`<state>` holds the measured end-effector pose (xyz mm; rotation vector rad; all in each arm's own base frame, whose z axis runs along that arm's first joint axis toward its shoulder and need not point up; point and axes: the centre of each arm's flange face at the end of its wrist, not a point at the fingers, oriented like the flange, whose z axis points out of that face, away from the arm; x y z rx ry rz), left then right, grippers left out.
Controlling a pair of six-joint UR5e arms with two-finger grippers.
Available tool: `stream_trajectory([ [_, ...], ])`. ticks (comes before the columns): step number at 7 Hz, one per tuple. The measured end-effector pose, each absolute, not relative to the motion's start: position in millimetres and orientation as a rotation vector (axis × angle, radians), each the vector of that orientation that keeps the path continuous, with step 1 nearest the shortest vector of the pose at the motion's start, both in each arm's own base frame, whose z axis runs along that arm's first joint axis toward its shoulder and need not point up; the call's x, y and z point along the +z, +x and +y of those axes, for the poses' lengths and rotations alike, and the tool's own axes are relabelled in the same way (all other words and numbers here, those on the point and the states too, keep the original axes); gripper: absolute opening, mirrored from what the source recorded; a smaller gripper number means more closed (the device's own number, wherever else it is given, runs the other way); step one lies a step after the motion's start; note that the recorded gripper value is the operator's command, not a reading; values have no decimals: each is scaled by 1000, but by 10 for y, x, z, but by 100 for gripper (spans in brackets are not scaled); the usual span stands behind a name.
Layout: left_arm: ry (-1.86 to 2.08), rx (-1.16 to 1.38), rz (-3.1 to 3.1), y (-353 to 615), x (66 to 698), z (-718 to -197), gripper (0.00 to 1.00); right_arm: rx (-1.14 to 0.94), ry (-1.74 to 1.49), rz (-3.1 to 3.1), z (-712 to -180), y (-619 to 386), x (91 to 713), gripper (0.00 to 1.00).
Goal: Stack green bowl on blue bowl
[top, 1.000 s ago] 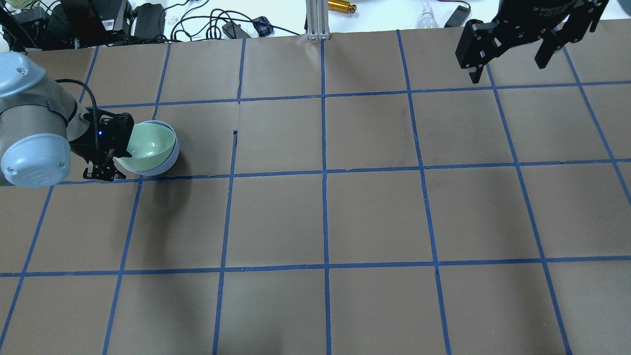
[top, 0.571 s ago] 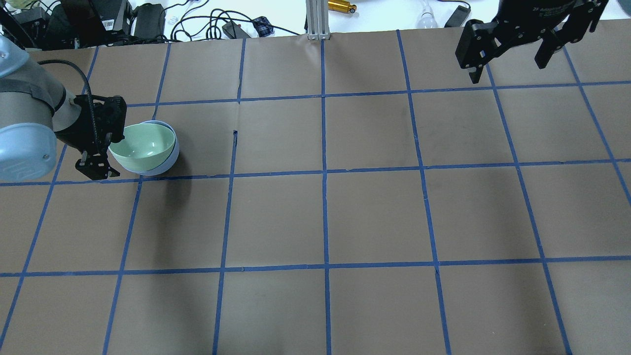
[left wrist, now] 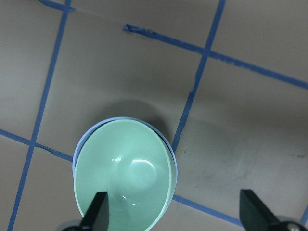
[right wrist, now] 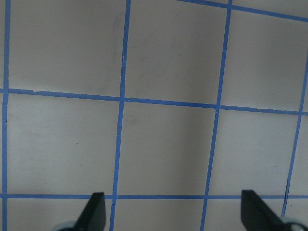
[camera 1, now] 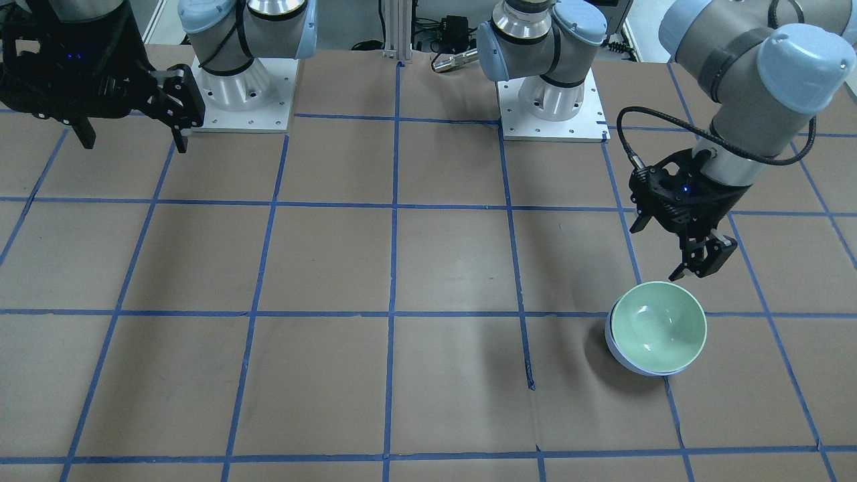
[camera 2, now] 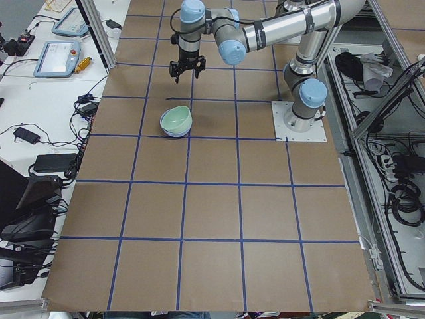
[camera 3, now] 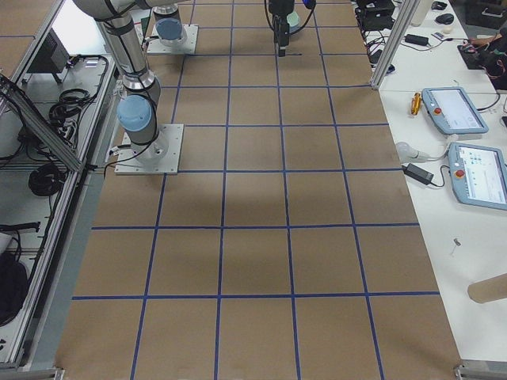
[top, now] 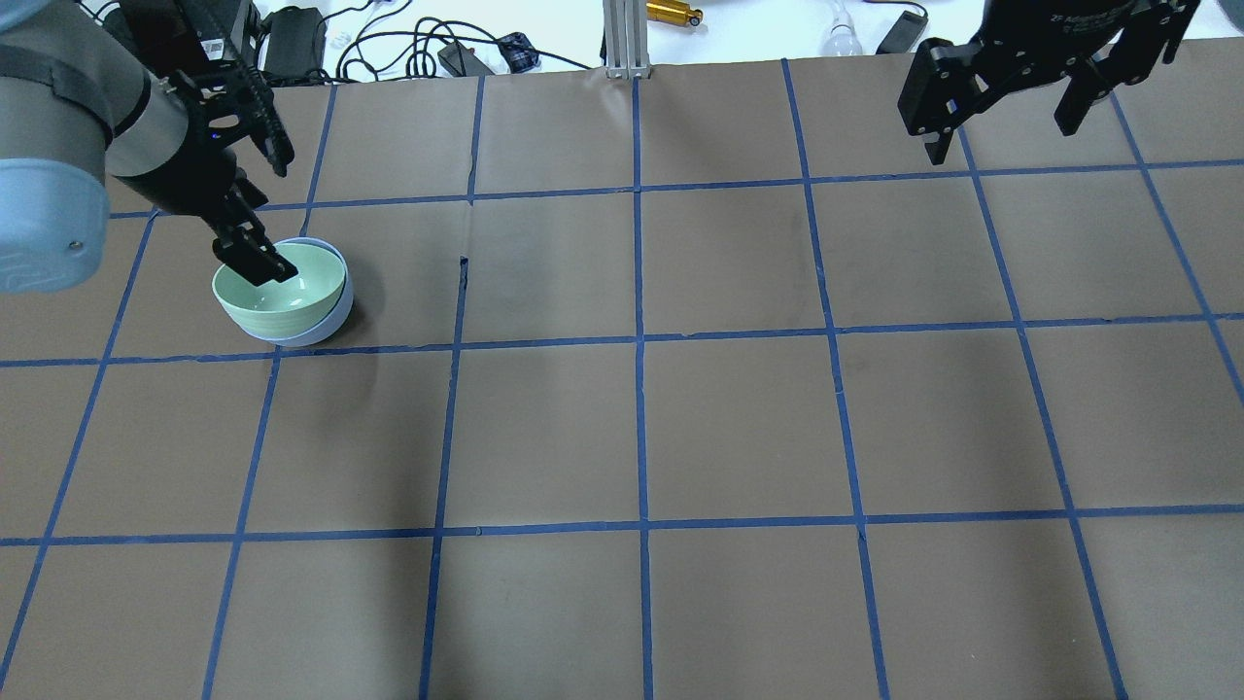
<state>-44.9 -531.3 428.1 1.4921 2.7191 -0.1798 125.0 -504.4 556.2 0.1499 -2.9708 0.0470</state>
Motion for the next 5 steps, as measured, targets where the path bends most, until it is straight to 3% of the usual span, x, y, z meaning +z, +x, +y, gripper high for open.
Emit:
stream_trajectory([
  [5,625,-132,3071,-1369,4781,-5019,100,47,150,-2971,-5044,1249,5562,100],
])
